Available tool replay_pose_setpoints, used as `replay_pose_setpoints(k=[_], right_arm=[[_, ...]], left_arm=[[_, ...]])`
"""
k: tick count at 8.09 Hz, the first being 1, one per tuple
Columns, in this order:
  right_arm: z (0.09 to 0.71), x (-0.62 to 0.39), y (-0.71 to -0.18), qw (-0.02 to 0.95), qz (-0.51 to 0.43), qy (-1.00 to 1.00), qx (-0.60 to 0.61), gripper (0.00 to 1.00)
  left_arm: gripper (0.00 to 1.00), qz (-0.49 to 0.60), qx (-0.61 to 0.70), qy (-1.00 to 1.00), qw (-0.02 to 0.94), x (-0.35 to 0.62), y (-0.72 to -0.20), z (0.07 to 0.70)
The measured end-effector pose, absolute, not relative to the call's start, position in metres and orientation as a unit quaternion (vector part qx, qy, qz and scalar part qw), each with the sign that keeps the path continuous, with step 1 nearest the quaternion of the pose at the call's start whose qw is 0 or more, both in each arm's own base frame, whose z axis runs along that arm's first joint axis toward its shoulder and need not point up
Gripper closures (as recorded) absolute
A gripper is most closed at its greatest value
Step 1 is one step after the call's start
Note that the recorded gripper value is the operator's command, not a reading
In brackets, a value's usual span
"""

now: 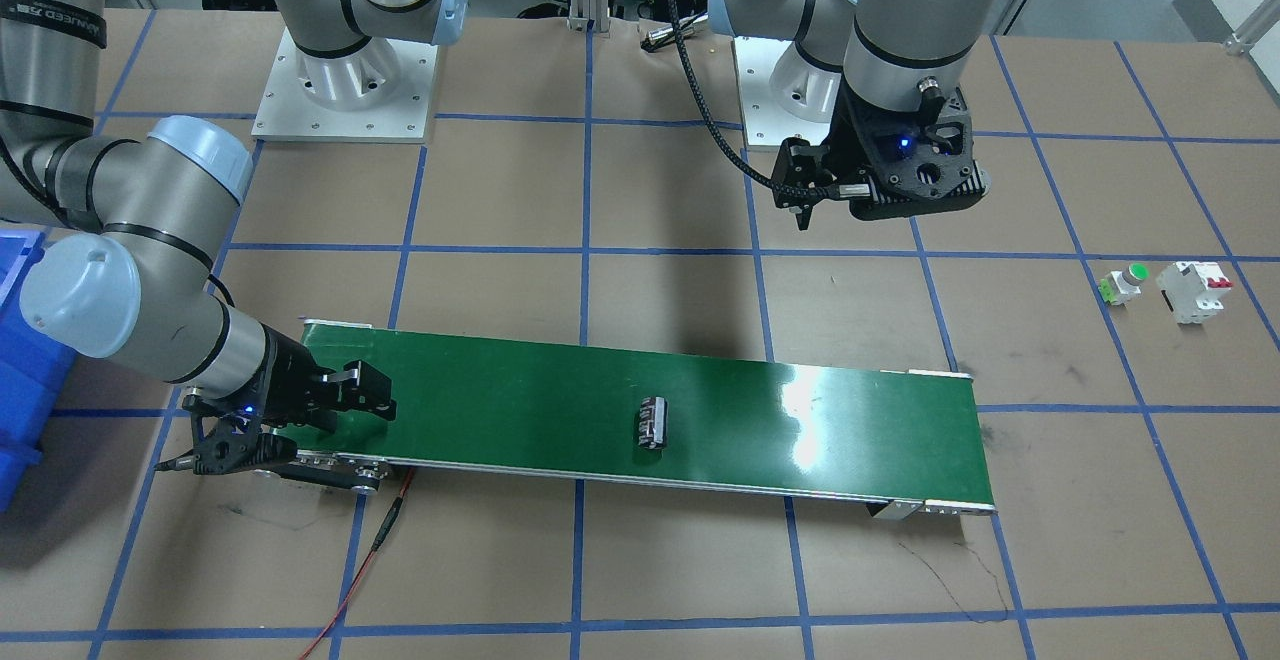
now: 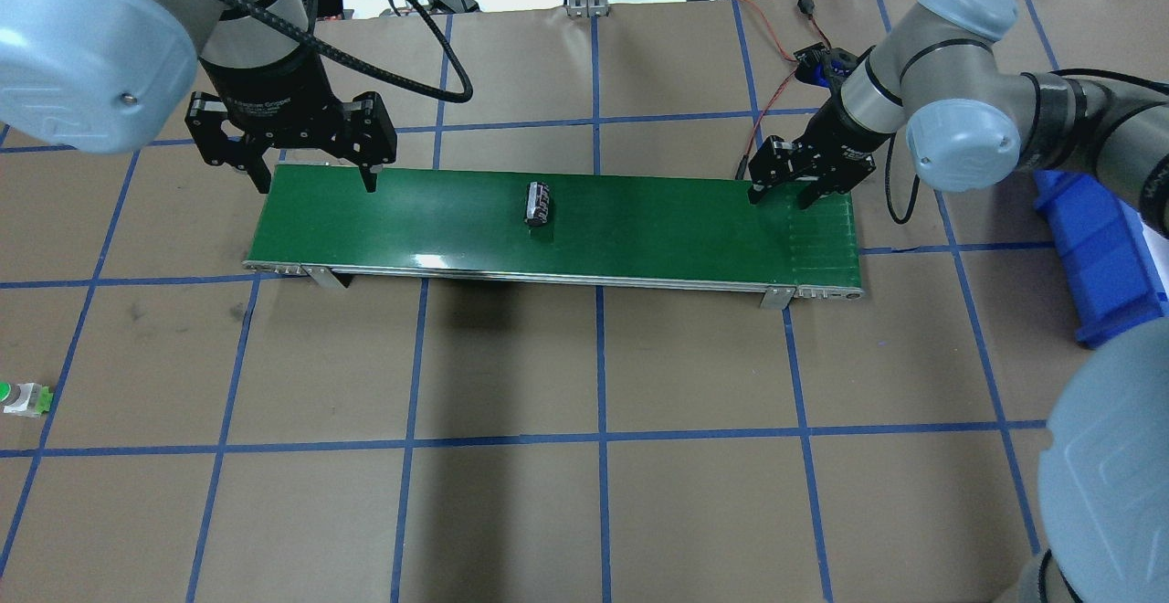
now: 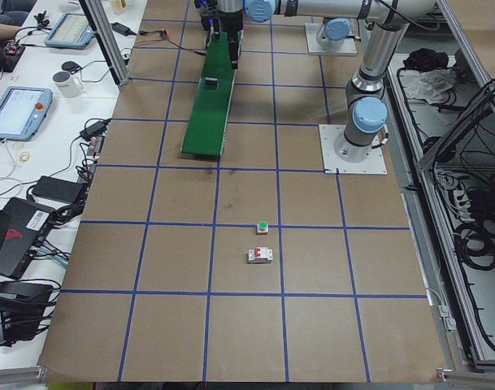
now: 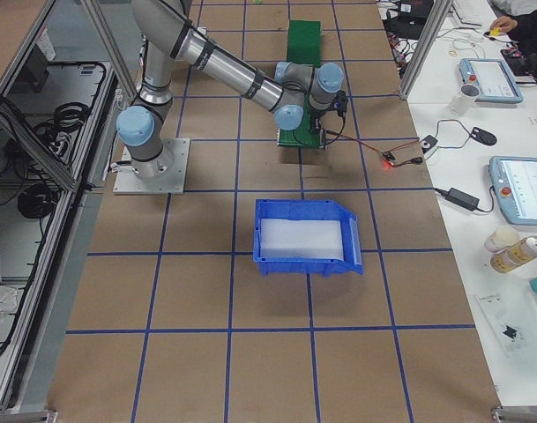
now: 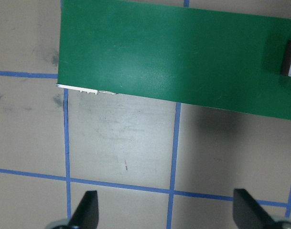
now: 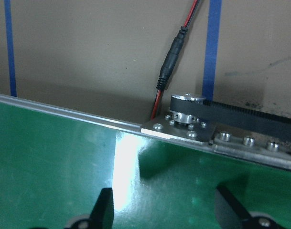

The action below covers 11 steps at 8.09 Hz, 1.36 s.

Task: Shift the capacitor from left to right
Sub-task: 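Raise the left gripper while the belt carries the capacitor toward the right gripper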

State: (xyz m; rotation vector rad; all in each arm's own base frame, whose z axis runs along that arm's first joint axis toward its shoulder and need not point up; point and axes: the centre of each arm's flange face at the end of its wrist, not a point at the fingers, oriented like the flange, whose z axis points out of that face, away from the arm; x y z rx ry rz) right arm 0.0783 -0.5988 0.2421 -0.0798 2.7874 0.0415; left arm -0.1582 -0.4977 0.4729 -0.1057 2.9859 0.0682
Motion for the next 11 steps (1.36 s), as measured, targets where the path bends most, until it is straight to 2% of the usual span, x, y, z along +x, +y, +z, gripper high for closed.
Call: replay_pose_setpoints(k=[8,9,10,11], right_arm=[[0.2418,0.0782,-0.5985,0.175,0.016,0.984,-0.028,0.14],[0.2418,0.0782,-0.5985,0.175,0.016,0.984,-0.028,0.22],[0.2418,0.0783,-0.5985,0.175,0.016,0.984,-0.028,0.55],[0.2420,0.0784,-0.5986,0.176,0.015,0.984,-0.028,0.54]], left_arm=[[0.00,0.016,-0.037,0.996,0.076,-0.1580,-0.4961,0.4765],[0.00,0.016,-0.037,0.996,0.076,-0.1580,-0.4959,0.4763],[0.00,0.016,-0.037,0.996,0.076,-0.1580,-0.4959,0.4763],[0.00,0.016,-0.037,0.996,0.076,-0.1580,-0.4957,0.4762]])
